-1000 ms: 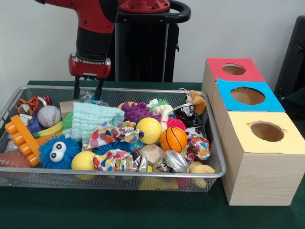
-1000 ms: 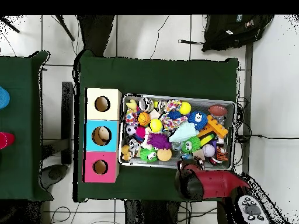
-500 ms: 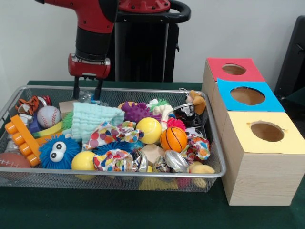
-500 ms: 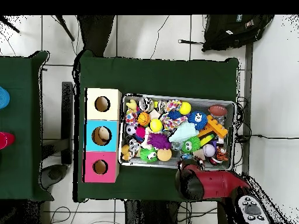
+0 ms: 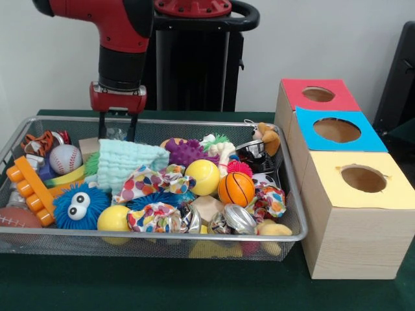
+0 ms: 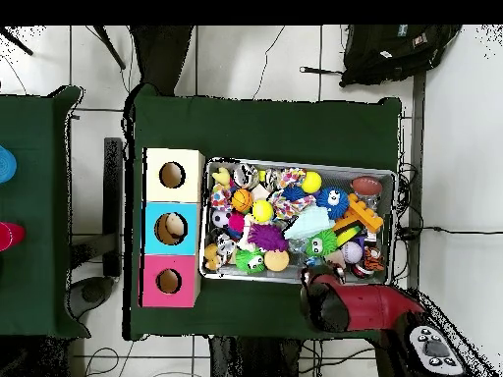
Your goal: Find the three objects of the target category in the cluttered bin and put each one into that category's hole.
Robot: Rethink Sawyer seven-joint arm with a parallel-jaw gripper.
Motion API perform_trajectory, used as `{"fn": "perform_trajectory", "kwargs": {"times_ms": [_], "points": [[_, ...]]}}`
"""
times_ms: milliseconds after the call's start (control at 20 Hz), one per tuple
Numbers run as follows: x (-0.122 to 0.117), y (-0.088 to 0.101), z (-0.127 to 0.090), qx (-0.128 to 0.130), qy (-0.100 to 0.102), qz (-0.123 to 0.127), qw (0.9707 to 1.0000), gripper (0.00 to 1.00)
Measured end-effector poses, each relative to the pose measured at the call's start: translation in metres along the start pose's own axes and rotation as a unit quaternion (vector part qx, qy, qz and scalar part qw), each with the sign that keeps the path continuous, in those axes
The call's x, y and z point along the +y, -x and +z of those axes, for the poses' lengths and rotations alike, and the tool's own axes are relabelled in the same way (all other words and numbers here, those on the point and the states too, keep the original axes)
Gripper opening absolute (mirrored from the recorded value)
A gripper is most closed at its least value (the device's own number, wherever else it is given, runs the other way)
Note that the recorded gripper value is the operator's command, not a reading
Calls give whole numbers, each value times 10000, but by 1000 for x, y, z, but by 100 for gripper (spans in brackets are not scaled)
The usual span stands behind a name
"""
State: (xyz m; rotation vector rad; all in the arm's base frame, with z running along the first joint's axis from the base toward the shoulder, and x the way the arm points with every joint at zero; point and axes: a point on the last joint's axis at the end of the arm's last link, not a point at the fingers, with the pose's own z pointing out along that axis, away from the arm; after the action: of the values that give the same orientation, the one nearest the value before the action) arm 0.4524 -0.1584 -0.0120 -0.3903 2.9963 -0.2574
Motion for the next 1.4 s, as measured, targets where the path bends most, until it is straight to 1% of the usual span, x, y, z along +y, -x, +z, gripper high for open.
{"fn": "perform_trajectory", "kwargs": {"times_ms": [150, 300, 500, 550, 1100, 1400], "points": [[-2, 0, 1, -29, 85, -25, 10000, 100], [-2, 1, 1, -38, 111, -57, 9999, 100], [-1, 4, 1, -63, 141, -163, 9997, 100], [0, 5, 1, -72, 151, -245, 9996, 0], [-2, 6, 1, -102, 201, -366, 9991, 0], [-1, 7, 1, -72, 214, -379, 9990, 0]]}}
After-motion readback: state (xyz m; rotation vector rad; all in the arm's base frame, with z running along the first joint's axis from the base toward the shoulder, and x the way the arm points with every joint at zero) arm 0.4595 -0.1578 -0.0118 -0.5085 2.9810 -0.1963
